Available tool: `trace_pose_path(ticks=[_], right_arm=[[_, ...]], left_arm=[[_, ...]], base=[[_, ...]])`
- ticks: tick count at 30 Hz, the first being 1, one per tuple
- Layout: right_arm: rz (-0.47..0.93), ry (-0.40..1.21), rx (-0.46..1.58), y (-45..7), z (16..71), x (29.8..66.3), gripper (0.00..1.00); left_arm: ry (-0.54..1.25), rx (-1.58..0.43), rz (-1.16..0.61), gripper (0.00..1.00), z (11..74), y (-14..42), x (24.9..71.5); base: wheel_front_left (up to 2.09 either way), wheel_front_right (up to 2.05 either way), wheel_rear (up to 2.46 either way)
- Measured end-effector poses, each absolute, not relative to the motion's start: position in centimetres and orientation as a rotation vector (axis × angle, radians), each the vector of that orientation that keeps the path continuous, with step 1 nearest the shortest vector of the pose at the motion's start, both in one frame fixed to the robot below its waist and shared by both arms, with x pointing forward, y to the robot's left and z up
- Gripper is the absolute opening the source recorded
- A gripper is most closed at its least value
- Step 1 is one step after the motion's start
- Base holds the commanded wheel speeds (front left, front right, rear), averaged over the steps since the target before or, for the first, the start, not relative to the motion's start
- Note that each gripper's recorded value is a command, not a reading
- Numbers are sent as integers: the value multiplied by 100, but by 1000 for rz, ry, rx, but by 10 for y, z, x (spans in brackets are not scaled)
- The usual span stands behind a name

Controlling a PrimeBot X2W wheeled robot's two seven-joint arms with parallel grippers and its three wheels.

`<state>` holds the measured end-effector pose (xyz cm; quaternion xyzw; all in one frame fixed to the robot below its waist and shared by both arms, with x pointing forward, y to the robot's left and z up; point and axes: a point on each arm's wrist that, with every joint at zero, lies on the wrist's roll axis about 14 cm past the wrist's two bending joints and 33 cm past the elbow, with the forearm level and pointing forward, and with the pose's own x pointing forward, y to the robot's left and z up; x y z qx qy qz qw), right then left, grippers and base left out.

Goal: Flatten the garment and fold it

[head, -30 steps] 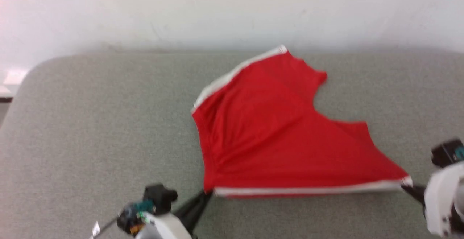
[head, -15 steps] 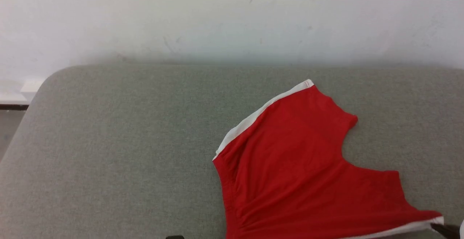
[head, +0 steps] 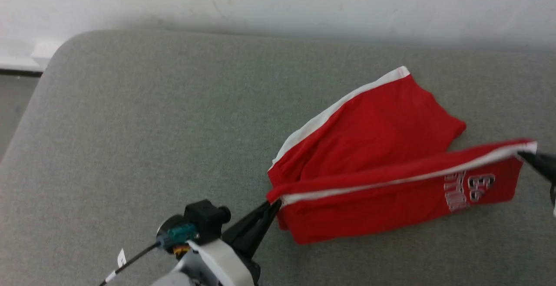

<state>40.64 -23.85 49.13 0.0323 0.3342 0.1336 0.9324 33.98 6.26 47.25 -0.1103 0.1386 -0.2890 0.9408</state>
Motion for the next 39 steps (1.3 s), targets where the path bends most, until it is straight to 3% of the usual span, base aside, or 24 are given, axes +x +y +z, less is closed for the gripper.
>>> trace_pose_path(ticks=[15,31,32,33,34,35,39], right_arm=[[337,712,-36,-178,466,549,0],[317,813,-114,-152,384,613,0],[316,814,-116,-152,380,614,65],[314,816,-112,-151,377,615,100],[316,814,-107,-149,375,615,100],[320,808,-103,-146,374,614,100],[327,794,-95,-142,377,611,100]], left_arm=[[244,-212,-545,0,459,69,414],[302,-235,-434,0,417,92,434],[305,-235,-434,0,416,92,434],[307,-234,-429,0,414,93,434],[307,-234,-426,60,414,93,434],[308,-233,-423,100,413,94,434],[299,-221,-414,100,416,97,433]], base=[[0,0,0],[0,0,0],[0,0,0],[0,0,0],[0,0,0],[0,0,0],[0,0,0]])
